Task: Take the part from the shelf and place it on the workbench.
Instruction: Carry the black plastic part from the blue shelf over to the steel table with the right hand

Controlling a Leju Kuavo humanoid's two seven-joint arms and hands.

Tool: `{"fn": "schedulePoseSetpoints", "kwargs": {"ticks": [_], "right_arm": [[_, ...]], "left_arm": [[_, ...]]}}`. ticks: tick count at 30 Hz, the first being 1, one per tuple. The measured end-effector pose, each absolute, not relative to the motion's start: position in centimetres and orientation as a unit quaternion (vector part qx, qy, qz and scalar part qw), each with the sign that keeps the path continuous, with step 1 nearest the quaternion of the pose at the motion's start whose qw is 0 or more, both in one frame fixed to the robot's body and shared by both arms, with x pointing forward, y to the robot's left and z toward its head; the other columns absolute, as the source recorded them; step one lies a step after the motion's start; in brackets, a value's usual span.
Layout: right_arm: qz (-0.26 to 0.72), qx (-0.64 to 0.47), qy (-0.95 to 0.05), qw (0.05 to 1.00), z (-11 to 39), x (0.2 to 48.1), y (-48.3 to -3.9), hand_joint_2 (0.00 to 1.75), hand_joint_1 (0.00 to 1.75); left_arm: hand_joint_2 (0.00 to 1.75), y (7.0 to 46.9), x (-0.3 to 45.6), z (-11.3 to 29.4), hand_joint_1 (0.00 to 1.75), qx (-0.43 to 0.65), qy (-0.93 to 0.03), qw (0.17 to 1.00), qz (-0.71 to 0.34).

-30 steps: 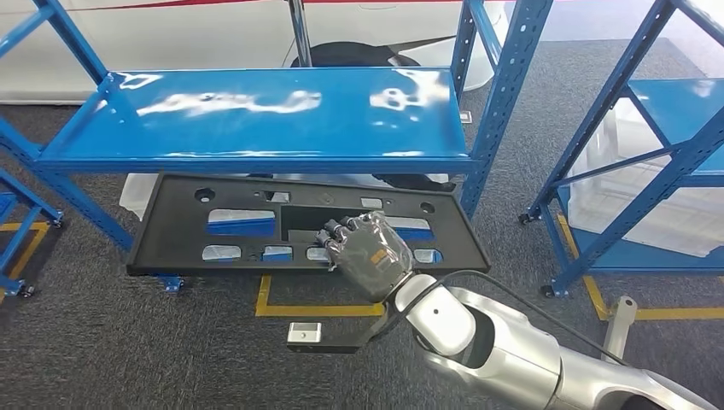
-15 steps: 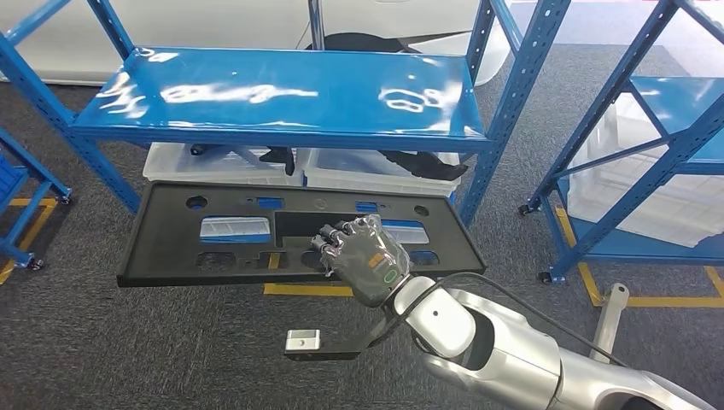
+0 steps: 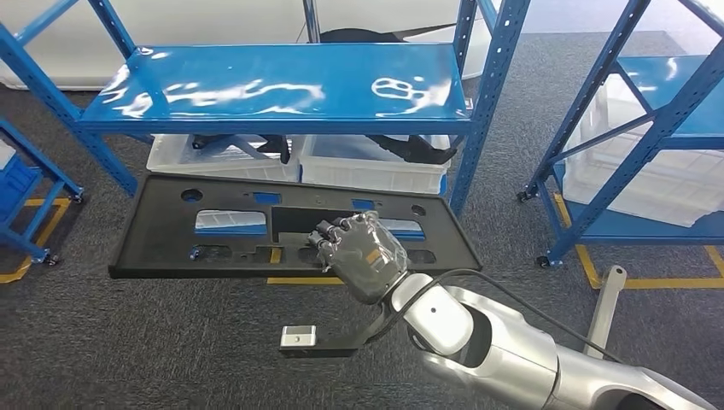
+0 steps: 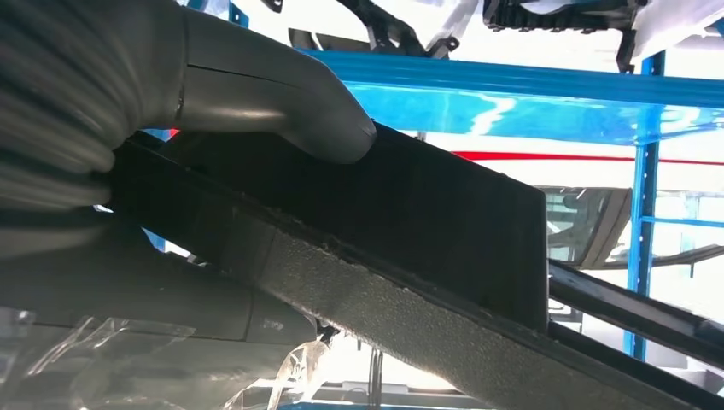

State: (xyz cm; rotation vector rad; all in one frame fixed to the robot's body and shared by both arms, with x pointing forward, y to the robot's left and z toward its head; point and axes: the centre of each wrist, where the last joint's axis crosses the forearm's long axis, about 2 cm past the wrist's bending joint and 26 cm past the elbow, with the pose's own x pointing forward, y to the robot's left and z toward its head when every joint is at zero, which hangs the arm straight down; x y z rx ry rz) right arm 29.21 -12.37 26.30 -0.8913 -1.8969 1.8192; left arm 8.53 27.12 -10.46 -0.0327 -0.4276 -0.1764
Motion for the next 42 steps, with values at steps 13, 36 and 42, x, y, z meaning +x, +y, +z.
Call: {"fn": "schedulePoseSetpoints", "kwargs": {"ticks": [13,36,42], "right_arm": [[0.646,-0.314,-0.671,0.185,25.96,29.03,-12.26,1.75,1.75],[0.655,-0.288,-0.669,0.201,25.34,28.80,-12.51,1.75,1.75],[0.658,-0.286,-0.665,0.207,25.38,28.87,-12.57,1.75,1.75]], "left_arm": [[1.75,27.12,8.24,-10.51,0.00,-0.017,-0.209,0.974,-0.089],[1.75,27.55,8.47,-10.48,0.00,-0.015,-0.211,0.972,-0.097],[1.75,27.54,8.36,-10.50,0.00,-0.017,-0.210,0.973,-0.098]]}}
